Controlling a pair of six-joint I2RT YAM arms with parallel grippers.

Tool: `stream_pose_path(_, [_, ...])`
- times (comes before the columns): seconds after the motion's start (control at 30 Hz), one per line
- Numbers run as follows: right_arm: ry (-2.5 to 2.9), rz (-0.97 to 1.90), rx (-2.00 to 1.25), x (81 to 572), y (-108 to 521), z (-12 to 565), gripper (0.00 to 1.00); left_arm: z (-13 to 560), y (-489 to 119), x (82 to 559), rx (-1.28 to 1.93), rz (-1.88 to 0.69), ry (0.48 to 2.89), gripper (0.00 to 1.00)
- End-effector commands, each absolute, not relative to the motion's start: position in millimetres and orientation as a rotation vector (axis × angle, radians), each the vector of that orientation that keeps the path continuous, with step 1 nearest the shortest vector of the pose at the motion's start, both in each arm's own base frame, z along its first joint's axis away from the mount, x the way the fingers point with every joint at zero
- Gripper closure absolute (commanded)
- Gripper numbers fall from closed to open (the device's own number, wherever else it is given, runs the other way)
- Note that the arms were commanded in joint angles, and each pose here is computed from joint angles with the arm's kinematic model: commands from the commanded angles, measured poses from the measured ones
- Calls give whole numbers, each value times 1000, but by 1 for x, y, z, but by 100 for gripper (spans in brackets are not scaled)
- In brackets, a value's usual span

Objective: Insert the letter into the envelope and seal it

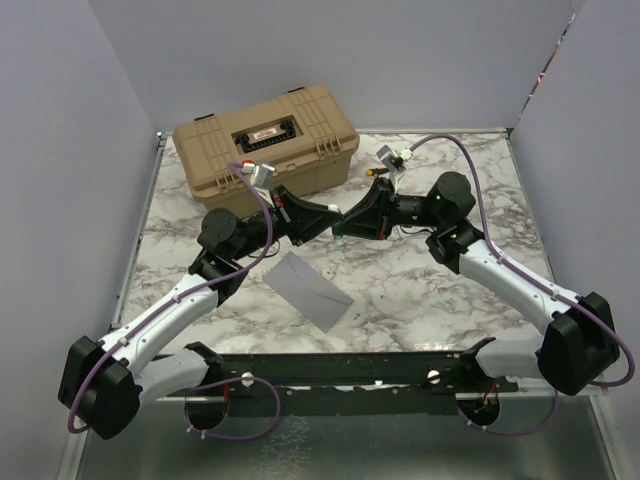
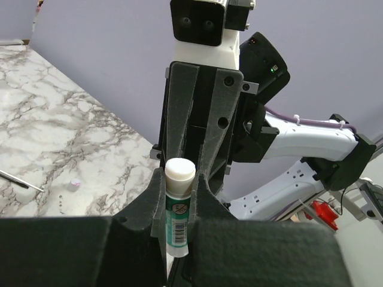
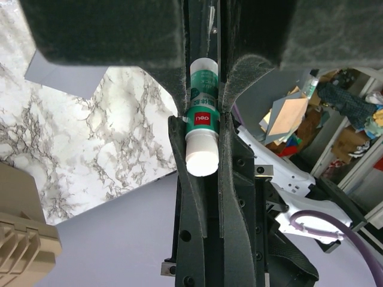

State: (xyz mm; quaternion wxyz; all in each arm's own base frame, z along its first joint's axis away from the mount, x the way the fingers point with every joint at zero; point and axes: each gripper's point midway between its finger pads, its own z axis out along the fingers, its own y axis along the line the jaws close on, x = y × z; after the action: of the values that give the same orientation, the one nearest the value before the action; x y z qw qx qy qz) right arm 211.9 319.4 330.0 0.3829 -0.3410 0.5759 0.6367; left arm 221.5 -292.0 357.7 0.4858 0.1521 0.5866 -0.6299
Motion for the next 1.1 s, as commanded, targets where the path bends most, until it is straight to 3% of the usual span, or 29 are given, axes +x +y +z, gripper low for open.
stream_pose_path(0.0, [1449,1612,-826,210,319,346,83,370,-293,220,371,-1531,1397,100])
stream_pose_path(0.07, [1455,1612,-814,205,315,342,67,380,-288,223,317,-1519,1375,100])
stream_pose_path(0.2, [1469,1620,-788,194,308,331,51,394,-280,224,250,-1521,1341,100])
stream_pose_path(0.63, [1458,1690,-691,204,313,338,48,397,-279,222,228,-1545,1344,100])
stream_pose_path(0.77, [1399,1768,-702,199,316,346,51,397,-278,221,225,-1546,1341,100])
stream_pose_path(0.93, [1397,1777,-712,198,319,348,68,398,-276,220,217,-1548,1337,100])
stream_pose_path(1.07, [1408,1775,-725,198,322,348,88,400,-275,220,207,-1548,1333,100])
